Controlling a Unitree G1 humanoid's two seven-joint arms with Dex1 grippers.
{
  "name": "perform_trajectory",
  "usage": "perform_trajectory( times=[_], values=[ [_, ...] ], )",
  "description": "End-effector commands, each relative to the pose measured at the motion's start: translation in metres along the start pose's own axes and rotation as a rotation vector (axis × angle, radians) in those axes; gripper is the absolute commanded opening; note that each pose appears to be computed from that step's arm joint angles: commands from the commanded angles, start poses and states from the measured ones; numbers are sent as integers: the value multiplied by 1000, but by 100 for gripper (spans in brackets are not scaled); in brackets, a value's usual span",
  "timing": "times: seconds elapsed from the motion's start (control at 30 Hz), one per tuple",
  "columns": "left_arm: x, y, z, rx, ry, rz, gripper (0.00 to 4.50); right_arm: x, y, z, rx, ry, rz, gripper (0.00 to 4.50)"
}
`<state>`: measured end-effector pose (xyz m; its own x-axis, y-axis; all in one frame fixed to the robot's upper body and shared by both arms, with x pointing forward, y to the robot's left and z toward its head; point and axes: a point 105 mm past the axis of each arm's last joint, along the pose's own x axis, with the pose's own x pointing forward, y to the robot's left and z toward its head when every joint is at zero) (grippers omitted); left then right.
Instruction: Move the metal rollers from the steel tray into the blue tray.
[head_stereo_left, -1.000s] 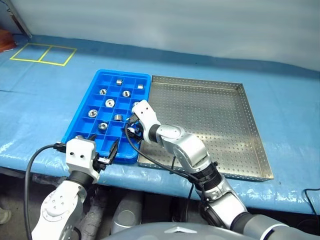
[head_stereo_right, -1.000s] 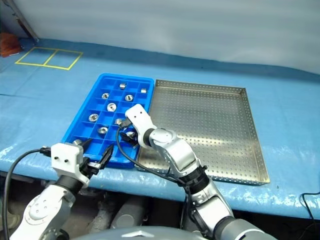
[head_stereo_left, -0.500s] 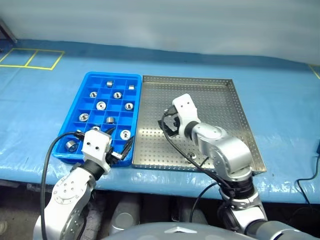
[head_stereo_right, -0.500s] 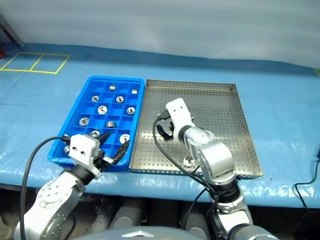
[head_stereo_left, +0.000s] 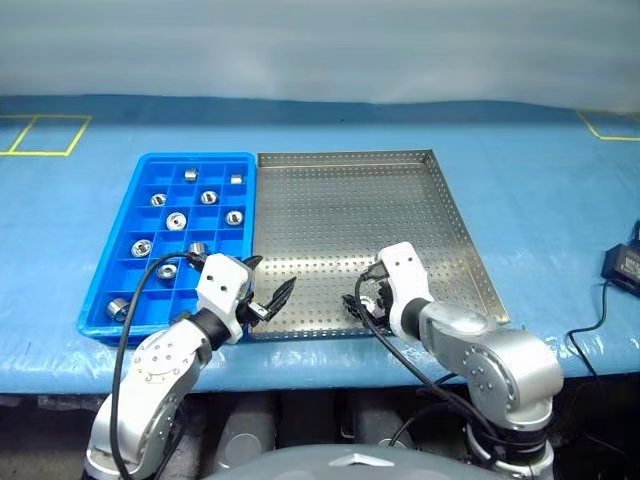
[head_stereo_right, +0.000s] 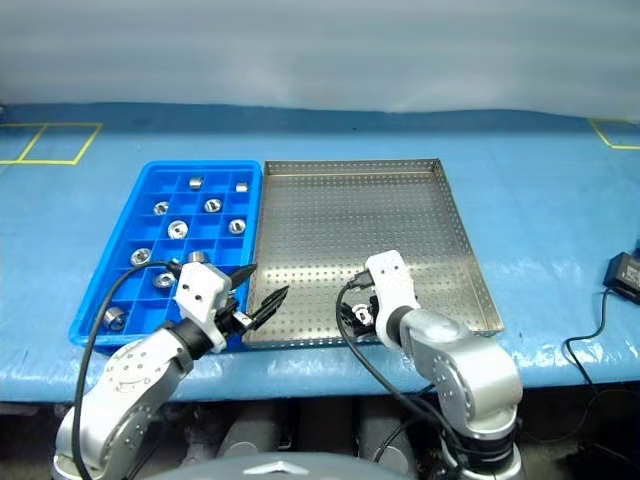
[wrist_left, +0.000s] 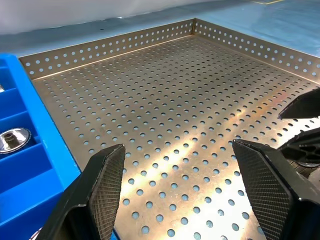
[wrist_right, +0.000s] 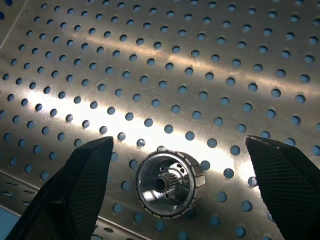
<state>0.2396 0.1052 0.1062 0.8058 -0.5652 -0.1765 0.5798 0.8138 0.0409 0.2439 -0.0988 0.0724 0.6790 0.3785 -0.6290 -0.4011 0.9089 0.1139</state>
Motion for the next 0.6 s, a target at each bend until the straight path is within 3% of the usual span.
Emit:
perform_trajectory(
  times=[0.03,0.2,0.3,0.5,0.6],
  values=[
    [1,-3,4,0,-28,-9,373,-3,0,-5,10,6,-7,448],
    [1,-3,3,-10,-31,2,373,0,-2,-21,-18,80,-26,448],
    [1,-3,2,-13,-32,8,373,1,-3,-25,-26,103,-36,388],
    [-2,-1,2,-12,-34,31,373,4,-3,-24,-49,117,-33,189],
    [-3,1,2,-7,-34,47,373,4,0,-16,-79,100,-17,183]
  ],
)
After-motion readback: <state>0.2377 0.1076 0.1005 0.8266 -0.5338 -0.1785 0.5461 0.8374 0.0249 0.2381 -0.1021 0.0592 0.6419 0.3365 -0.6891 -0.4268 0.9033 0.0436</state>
